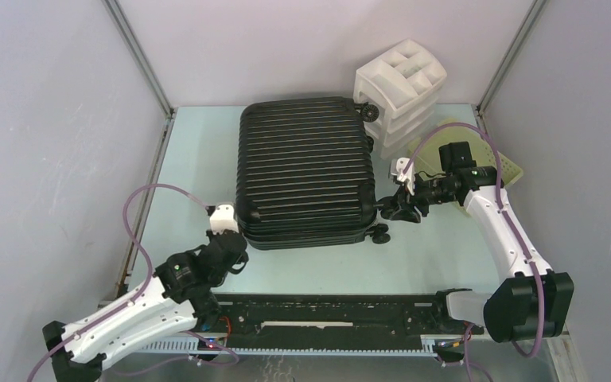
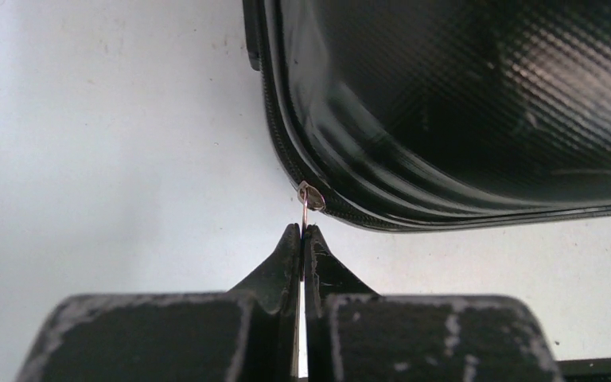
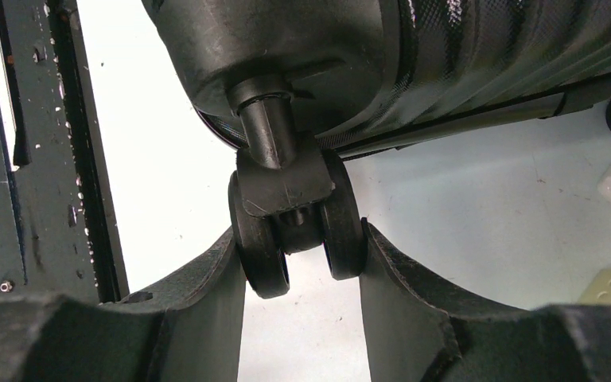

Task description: Open, take out, and arrange the luggage

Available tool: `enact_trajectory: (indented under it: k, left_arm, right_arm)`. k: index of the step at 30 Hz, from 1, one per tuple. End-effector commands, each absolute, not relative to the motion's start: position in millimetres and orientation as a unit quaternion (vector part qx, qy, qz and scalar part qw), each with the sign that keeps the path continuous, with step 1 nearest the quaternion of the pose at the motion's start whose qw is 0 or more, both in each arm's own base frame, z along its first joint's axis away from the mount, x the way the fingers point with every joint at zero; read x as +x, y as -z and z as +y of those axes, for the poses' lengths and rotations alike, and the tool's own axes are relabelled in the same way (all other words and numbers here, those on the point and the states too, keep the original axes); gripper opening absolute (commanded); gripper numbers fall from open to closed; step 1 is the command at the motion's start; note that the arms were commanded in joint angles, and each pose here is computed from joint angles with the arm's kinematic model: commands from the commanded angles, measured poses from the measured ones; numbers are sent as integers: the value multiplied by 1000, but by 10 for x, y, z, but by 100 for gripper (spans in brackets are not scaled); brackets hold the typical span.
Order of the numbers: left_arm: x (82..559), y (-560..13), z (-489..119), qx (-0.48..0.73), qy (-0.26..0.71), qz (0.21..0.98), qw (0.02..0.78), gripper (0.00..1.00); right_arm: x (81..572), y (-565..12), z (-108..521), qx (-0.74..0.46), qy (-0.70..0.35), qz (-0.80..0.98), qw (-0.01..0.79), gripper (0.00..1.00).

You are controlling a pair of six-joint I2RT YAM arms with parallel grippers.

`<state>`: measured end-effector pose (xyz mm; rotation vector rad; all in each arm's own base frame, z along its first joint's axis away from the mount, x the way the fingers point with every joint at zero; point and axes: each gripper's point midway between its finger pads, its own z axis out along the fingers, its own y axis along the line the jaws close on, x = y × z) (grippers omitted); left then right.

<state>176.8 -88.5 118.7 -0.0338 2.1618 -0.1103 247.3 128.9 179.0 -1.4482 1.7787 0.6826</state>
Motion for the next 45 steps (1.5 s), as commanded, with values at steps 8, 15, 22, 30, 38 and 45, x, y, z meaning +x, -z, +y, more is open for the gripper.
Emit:
enact_trajectory:
  k: [8, 15, 22, 30, 38, 45]
  left_arm:
    - [2215, -1477, -589, -117, 40, 832, 541, 6]
    - [2088, -1894, -551, -155, 91, 819, 545, 40]
    - [1809, -2458, -552, -160, 199, 764, 592, 79]
    - [2184, -2938, -787, -105, 197, 751, 622, 100]
    - [3055, -2871, -655, -167, 323, 730, 578, 100]
    - [3494, -2376, -629, -198, 366, 759, 501, 100]
  right_arm:
    - [2638, -1820, 1104, -534, -216, 732, 365, 3]
    - [2547, -1916, 1199, -535, -228, 723, 373, 37]
    - [2471, -2344, 1332, -524, -243, 706, 410, 83]
    - [2820, -3099, 1648, -418, -337, 706, 462, 88]
    - [3999, -3157, 1730, -90, -302, 814, 487, 93]
    - [4559, -2658, 1968, -14, -295, 865, 404, 93]
